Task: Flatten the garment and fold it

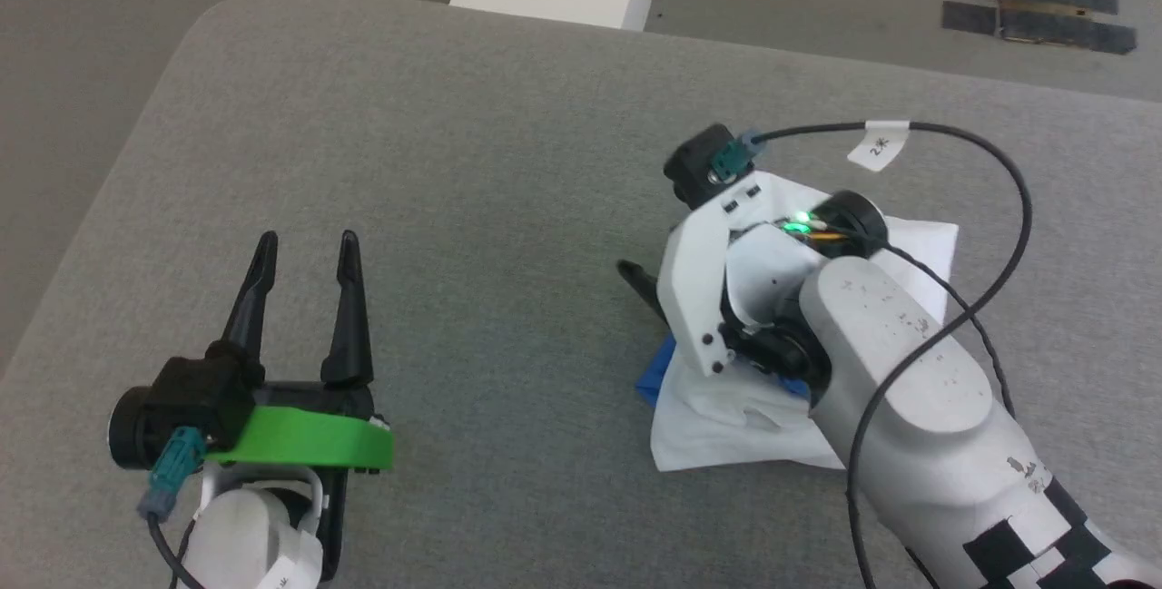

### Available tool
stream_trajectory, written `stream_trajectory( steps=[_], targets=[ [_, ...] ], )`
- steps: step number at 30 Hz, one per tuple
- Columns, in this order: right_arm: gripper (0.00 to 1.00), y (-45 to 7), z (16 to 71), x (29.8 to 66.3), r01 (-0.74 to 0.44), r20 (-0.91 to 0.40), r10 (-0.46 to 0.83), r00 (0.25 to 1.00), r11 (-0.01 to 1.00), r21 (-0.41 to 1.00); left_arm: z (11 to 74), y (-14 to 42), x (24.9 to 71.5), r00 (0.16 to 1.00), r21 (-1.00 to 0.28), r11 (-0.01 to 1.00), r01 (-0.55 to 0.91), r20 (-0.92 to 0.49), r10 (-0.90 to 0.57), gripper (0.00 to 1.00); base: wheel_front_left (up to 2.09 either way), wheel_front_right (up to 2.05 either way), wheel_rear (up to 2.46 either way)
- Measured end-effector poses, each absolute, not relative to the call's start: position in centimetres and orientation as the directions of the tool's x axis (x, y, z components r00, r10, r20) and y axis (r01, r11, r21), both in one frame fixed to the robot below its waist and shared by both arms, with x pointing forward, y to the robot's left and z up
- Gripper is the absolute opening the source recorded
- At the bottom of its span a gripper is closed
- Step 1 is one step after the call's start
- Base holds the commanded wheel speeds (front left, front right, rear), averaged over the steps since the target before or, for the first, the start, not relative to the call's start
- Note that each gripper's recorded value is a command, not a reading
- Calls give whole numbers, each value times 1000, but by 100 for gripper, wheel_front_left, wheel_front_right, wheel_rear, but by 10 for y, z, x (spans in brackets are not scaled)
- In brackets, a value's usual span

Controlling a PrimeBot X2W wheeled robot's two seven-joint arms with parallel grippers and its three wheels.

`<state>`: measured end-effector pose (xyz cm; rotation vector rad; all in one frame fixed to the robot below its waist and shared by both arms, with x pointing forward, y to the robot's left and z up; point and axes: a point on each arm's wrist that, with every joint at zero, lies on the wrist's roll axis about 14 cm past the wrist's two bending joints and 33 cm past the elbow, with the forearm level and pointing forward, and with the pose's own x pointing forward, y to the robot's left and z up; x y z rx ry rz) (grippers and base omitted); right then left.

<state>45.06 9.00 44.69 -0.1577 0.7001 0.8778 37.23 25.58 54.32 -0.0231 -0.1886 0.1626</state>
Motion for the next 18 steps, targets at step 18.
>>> stream_trajectory(
  steps=[18],
  targets=[
    [100,-102,470,452,-365,-625,305,718,930,34,570,200,398,960,-47,999,15,281,-1,100,0,0,0]
  ],
)
